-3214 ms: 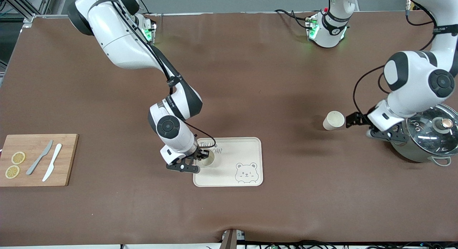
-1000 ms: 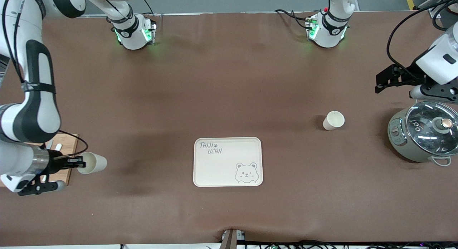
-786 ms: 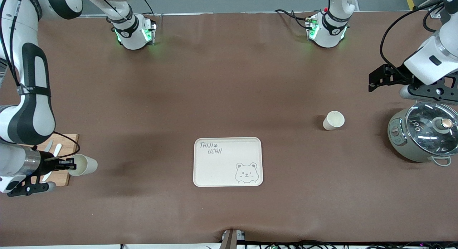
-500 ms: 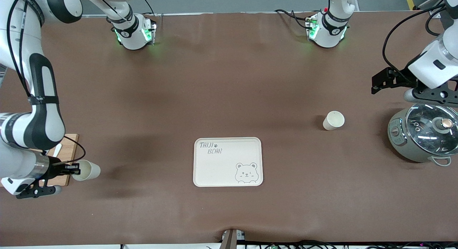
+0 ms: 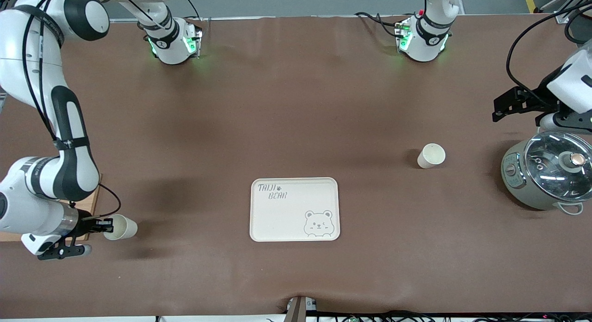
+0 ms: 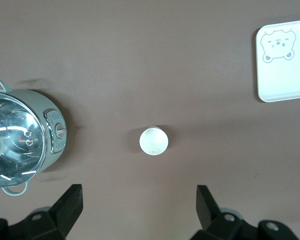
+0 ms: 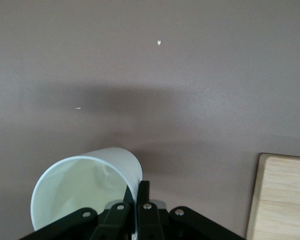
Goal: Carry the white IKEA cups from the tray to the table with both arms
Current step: 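Lower the cup beside the cutting board and open the right gripper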
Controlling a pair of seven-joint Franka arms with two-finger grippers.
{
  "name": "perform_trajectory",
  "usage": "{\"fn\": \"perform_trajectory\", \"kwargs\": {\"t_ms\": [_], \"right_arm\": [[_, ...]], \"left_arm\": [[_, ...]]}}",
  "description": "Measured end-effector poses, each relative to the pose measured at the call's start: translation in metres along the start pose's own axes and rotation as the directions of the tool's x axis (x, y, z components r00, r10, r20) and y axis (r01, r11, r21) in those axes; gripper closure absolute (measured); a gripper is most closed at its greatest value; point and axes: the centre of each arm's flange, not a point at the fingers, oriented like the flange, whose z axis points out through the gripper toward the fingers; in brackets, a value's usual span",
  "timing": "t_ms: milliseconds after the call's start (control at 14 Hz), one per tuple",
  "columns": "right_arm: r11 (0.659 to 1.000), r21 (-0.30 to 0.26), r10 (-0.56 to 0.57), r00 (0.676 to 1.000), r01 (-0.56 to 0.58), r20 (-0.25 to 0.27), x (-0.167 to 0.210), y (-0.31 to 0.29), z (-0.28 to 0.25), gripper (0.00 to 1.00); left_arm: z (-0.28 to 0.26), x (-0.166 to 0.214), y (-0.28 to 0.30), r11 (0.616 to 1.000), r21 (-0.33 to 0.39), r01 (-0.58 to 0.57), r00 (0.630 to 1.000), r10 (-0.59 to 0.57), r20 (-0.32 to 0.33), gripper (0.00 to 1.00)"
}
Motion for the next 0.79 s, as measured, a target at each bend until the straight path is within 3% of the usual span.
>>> {"fn": "perform_trajectory", "kwargs": {"t_ms": [714, 786], "right_arm": [[1.000, 0.004, 0.003, 1.000, -0.003, -0.002, -0.001, 0.002, 0.031, 0.97], [1.000, 0.003, 0.004, 1.000, -0.004, -0.006, 0.000, 0.002, 0.030, 0.91]], "left_arm": [[0.002, -0.005, 0.021, 0.999, 0.030, -0.044, 0.999, 0.044, 0.007, 0.00], [0.003, -0.005, 0.021, 0.999, 0.030, -0.044, 0.999, 0.044, 0.010, 0.00]]}}
